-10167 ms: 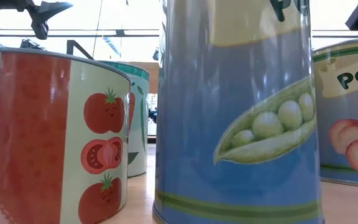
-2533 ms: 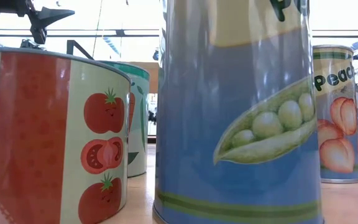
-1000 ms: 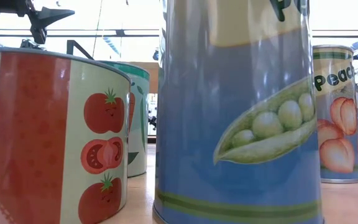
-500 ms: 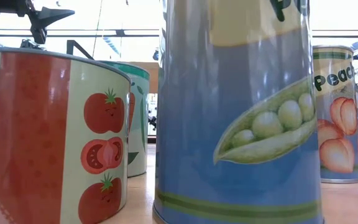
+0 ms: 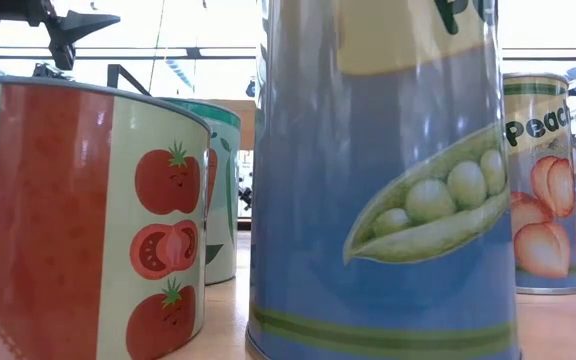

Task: Pick and place cans onto a shelf
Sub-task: Put the right dark blue can on the shelf aligned with the green can

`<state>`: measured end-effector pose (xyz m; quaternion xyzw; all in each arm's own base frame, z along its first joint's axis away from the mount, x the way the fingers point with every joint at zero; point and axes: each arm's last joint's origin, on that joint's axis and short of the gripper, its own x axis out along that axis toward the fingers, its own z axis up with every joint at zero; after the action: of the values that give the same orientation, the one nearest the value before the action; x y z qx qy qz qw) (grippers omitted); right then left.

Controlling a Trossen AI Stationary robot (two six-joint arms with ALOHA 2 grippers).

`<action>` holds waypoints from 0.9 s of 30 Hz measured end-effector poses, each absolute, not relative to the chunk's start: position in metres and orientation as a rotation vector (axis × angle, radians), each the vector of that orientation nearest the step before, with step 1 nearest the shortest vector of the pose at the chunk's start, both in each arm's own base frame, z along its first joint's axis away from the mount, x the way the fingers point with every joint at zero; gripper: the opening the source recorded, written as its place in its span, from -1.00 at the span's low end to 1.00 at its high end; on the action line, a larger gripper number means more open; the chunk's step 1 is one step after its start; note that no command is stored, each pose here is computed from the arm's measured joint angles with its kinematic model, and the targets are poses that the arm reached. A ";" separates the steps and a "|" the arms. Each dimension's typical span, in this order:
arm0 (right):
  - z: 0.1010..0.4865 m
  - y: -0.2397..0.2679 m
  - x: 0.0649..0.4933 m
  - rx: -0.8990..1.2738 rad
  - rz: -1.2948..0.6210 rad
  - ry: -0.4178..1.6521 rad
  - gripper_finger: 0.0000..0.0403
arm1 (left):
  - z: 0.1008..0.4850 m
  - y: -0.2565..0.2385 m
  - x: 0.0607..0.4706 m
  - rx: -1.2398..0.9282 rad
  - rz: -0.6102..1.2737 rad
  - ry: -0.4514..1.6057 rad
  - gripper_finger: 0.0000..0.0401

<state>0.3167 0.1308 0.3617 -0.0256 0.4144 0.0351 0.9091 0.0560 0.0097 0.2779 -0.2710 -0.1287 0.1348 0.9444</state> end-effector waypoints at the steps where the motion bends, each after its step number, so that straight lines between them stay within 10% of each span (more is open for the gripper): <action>1: 0.360 0.134 0.314 -0.052 0.071 0.873 0.93 | 0.278 0.010 0.056 -0.553 0.274 -0.263 0.00; 27: 0.303 0.200 0.247 0.042 -0.020 1.193 0.78 | 0.278 0.010 0.056 -0.552 0.274 -0.263 0.00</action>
<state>0.2467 0.1997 0.3029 0.0198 0.5618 -0.0092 0.8270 0.0560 0.0097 0.2780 -0.2711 -0.1293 0.1347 0.9443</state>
